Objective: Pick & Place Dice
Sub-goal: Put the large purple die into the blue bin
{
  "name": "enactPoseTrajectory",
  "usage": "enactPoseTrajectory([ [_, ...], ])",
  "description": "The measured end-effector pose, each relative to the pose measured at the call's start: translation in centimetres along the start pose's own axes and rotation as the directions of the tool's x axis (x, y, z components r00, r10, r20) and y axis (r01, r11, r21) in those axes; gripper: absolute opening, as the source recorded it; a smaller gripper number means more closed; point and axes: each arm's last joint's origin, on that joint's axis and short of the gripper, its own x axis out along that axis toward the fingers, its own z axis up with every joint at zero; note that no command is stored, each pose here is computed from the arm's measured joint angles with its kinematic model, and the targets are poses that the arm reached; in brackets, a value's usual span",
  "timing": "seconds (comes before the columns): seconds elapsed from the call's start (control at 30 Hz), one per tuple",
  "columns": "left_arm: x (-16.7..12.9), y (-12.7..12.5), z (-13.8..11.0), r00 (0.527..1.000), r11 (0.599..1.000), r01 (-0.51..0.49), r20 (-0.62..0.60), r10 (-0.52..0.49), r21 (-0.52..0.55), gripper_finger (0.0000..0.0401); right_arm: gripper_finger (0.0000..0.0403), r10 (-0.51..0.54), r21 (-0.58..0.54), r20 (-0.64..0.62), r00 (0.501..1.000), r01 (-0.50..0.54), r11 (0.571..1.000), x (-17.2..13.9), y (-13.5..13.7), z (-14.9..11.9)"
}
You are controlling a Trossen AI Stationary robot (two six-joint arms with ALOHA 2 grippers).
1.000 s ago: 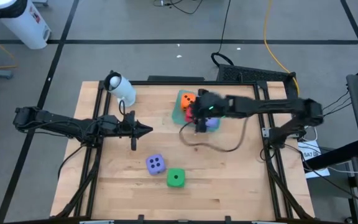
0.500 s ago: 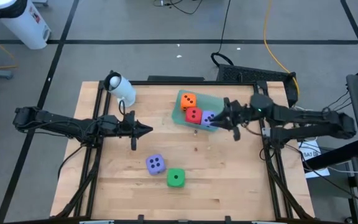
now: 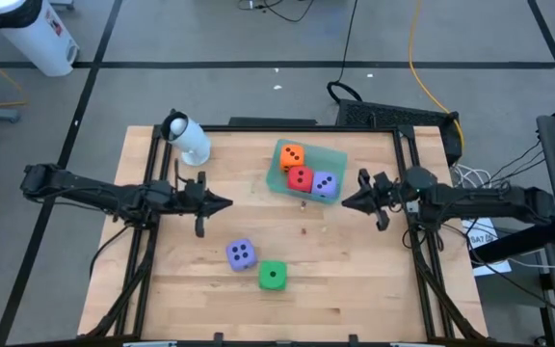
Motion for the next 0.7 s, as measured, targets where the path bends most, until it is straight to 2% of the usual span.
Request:
enactPoseTrajectory([
  [0.13,-0.4,-0.1,0.1,1.0,1.0,-0.001,0.004,0.001,0.018,0.0005,0.0003,-0.034,-0.021,0.026,0.999,0.035,0.999,-0.5,0.0,-0.3],
  [0.33,-0.5,-0.3,0.1,0.998,0.999,-0.054,0.01,0.054,-0.006,0.0004,0.0002,-0.056,-0.019,0.0,0.998,0.056,0.998,-0.8,-0.3,-1.8],
  [0.43,-0.5,-0.7,-0.1,1.0,0.999,-0.029,-0.008,0.029,0.015,0.0003,0.0001,-0.076,-0.008,-0.009,0.997,0.076,0.997,-1.1,-0.5,-2.9],
  [0.53,-0.6,-1.3,-0.3,0.996,0.993,0.086,-0.036,-0.083,0.086,0.0002,0.0001,-0.055,-0.044,0.004,0.998,0.056,0.998,-1.3,-0.5,-3.4],
  [0.63,-0.7,-2.1,-0.5,0.968,0.961,0.247,-0.063,-0.241,0.126,0.0011,0.0001,-0.001,-0.074,0.017,1.0,0.003,0.997,-1.3,-0.3,-3.1],
  [0.7,-0.8,-2.4,-0.4,0.948,0.938,0.318,-0.062,-0.312,0.138,0.0018,0.0001,0.049,-0.099,0.011,0.999,-0.047,0.994,-1.3,-0.2,-3.1],
])
